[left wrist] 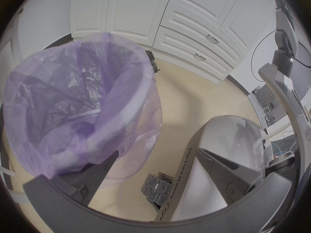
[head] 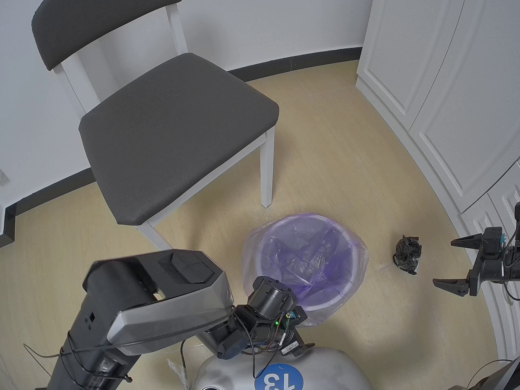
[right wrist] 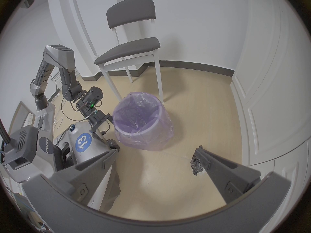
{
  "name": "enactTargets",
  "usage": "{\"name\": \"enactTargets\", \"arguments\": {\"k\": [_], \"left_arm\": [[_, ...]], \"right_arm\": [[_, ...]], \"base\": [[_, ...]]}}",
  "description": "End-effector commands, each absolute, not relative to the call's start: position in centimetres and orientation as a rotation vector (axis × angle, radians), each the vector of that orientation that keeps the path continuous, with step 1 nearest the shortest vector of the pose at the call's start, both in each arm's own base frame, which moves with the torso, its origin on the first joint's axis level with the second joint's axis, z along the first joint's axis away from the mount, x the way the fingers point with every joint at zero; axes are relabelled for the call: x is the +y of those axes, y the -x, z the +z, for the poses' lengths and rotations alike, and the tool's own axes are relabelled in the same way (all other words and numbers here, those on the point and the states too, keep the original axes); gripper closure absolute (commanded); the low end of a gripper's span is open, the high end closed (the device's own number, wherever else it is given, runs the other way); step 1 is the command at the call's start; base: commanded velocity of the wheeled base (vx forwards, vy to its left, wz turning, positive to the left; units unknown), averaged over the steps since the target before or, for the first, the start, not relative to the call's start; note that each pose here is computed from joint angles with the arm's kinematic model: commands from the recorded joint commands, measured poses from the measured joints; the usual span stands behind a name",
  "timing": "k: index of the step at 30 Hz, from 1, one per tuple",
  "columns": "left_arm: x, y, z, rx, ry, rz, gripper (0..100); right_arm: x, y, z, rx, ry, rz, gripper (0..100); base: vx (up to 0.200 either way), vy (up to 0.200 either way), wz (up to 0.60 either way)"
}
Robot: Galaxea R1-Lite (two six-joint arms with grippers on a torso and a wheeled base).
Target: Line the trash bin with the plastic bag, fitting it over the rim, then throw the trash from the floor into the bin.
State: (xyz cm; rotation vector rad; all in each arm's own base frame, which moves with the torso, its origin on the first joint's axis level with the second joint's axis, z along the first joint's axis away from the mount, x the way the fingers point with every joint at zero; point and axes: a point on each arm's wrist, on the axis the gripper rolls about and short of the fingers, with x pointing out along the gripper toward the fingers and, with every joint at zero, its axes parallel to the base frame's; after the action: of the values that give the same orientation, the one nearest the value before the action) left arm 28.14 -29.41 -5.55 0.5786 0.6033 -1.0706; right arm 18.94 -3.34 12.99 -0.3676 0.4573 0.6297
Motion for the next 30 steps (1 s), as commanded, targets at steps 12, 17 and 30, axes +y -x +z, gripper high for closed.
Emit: {"name": "enactTargets", "arguments": {"k": [12,17,30], "left_arm": [[-26.3,-25.1,-2.5,0.528,-0.521,-1.028,0],[-24.9,-24.6,-3.0,0.543,-0.534,-0.982,0],[-20.3,-25.1,-3.4,0.541,-0.527,-0.846,0]], "right_arm": [[-3.5,-18.7,12.8,0.466,0.362,0.622,0],[-3.7,-18.6,12.9,0.462,0.362,0.611,0],[-4.0,-18.5,13.0,0.46,0.362,0.594,0]], "base": [[0.0,0.0,0.0],[0.0,0.0,0.0],[0.0,0.0,0.0]]}}
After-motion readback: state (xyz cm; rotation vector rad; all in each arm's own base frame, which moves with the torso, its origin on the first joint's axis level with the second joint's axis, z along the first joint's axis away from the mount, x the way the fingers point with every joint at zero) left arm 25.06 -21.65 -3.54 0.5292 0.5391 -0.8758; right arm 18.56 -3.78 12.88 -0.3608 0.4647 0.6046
